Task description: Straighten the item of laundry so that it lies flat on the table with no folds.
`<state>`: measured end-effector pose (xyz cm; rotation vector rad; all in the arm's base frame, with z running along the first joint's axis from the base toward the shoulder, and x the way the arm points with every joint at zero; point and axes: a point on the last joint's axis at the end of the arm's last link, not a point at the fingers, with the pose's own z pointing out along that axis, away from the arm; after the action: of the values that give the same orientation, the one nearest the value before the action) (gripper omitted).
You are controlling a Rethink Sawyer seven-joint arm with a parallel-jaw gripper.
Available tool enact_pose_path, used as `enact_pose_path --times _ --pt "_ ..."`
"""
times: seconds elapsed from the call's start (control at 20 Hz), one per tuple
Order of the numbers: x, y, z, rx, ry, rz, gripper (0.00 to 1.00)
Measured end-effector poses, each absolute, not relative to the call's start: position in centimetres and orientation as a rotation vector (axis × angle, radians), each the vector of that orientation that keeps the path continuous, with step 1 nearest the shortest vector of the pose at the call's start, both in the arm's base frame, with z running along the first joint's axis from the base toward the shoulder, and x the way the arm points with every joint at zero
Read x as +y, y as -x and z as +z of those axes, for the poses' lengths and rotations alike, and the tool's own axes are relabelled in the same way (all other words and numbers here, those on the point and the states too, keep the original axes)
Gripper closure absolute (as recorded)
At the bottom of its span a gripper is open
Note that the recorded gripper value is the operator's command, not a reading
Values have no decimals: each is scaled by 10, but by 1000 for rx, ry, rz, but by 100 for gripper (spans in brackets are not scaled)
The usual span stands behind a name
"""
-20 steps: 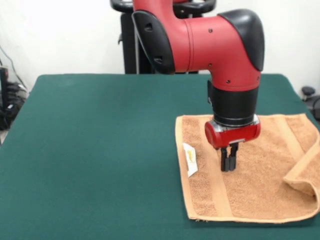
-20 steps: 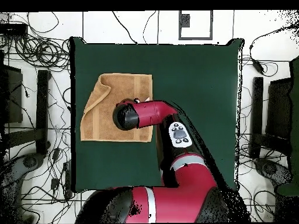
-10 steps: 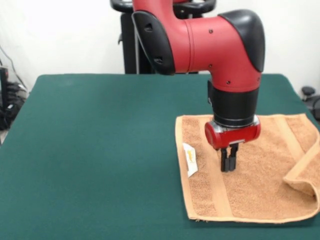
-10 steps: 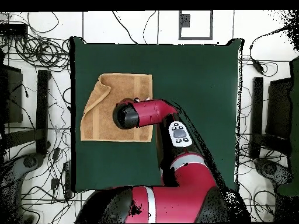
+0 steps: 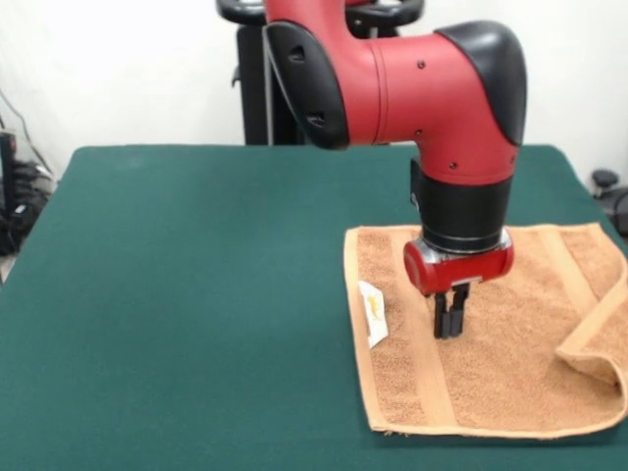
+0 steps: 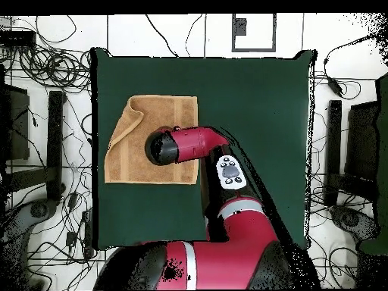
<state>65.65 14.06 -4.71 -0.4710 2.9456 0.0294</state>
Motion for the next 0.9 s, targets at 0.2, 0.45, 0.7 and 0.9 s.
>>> enact_pose_path --times 0.2,0.45,0.7,0.9 --pt "143 -658 -47 2958 486 10 100" --pt "144 -660 -47 2964 526 -18 100" --pt "145 -658 -47 2950 575 -44 100" --pt "140 -657 -47 2931 629 -78 100"
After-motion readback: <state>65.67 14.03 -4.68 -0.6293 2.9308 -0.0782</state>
